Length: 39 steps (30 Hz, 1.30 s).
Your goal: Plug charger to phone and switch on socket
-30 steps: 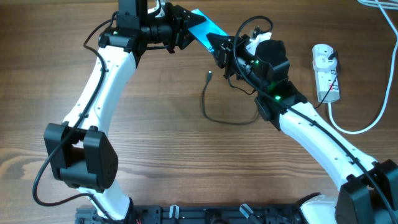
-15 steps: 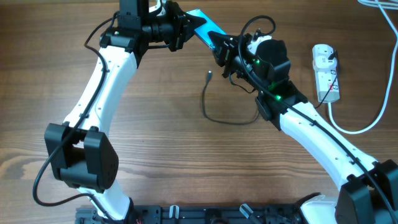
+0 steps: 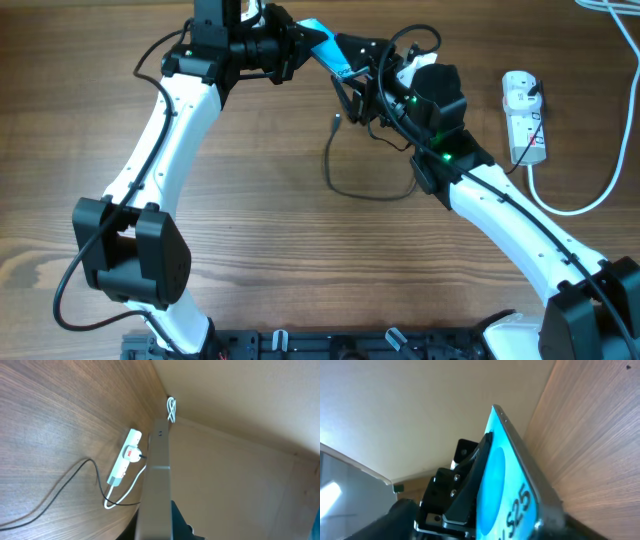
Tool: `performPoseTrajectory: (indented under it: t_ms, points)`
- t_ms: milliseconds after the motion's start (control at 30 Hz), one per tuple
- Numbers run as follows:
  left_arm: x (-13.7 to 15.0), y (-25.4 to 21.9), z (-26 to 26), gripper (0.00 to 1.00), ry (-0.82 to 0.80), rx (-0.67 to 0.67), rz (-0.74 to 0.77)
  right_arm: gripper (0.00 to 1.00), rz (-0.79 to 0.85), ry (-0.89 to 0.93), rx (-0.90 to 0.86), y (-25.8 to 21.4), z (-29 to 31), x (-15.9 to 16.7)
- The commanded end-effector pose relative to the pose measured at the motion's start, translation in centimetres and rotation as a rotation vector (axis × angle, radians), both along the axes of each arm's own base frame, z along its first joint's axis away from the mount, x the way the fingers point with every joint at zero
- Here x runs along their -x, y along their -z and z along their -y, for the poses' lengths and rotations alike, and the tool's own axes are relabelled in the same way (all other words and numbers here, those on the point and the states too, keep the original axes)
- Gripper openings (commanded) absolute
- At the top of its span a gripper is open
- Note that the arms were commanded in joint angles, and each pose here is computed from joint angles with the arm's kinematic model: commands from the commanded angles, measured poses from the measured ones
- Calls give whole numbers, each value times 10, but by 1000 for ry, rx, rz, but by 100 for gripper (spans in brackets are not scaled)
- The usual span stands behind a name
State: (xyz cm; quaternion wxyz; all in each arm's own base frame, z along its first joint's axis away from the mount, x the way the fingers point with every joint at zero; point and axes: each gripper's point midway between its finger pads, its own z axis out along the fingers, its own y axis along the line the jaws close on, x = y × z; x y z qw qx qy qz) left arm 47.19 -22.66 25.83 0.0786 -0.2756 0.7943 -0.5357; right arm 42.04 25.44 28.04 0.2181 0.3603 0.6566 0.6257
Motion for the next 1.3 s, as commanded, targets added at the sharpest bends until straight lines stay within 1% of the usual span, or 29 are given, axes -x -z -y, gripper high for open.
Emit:
performPoseTrajectory:
  t_ms: [0, 33, 133, 200, 300, 367, 400, 433, 500, 600, 733, 767, 833, 867, 933, 1000, 1067, 1167, 1267]
  points:
    - [-2, -11, -14, 4, 19, -50, 103, 94, 103, -7, 113, -1, 15, -9]
    - [-4, -8, -22, 4, 24, -75, 127, 99, 144, -25, 154, -1, 20, -10]
    - [-5, 1, -45, 4, 52, -158, 196, 100, 264, -114, 310, 6, 37, -11]
    - [1, 16, -67, 4, 87, -234, 202, 100, 274, -188, 446, 32, 58, -8]
    - [15, 34, -91, 4, 133, -292, 170, 98, 216, -252, 601, 71, 82, 0]
    - [26, 35, -96, 4, 188, -283, 183, 92, 205, -305, 691, 88, 87, 8]
    - [34, 31, -99, 4, 233, -237, 203, 91, 177, -342, 752, 95, 90, 15]
    - [36, 28, -101, 4, 239, -212, 205, 88, 161, -349, 788, 98, 93, 16]
    - [38, 22, -107, 4, 236, -164, 205, 86, 130, -348, 866, 99, 100, 16]
    - [37, 14, -119, 4, 220, -114, 214, 82, 114, -350, 973, 90, 103, 9]
    - [36, 14, -126, 4, 204, -116, 213, 75, 130, -381, 1052, 77, 87, -4]
    - [36, 14, -126, 4, 204, -116, 213, 72, 119, -393, 1070, 77, 80, -9]
    - [36, 14, -126, 4, 203, -115, 213, 71, 108, -439, 1105, 84, 63, -19]
    - [36, 14, -126, 4, 203, -114, 211, 71, 101, -463, 1110, 89, 54, -24]
    - [36, 14, -126, 4, 195, -104, 194, 65, 69, -504, 1114, 107, 41, -34]
    - [36, 14, -126, 4, 188, -98, 181, 62, 45, -529, 1115, 125, 33, -41]
    - [36, 14, -126, 4, 186, -96, 176, 56, 12, -549, 1114, 146, 28, -45]
    - [36, 14, -126, 4, 186, -96, 175, 50, -23, -577, 1116, 176, 21, -48]
    - [36, 14, -126, 4, 186, -96, 173, 38, -40, -585, 1115, 196, 15, -51]
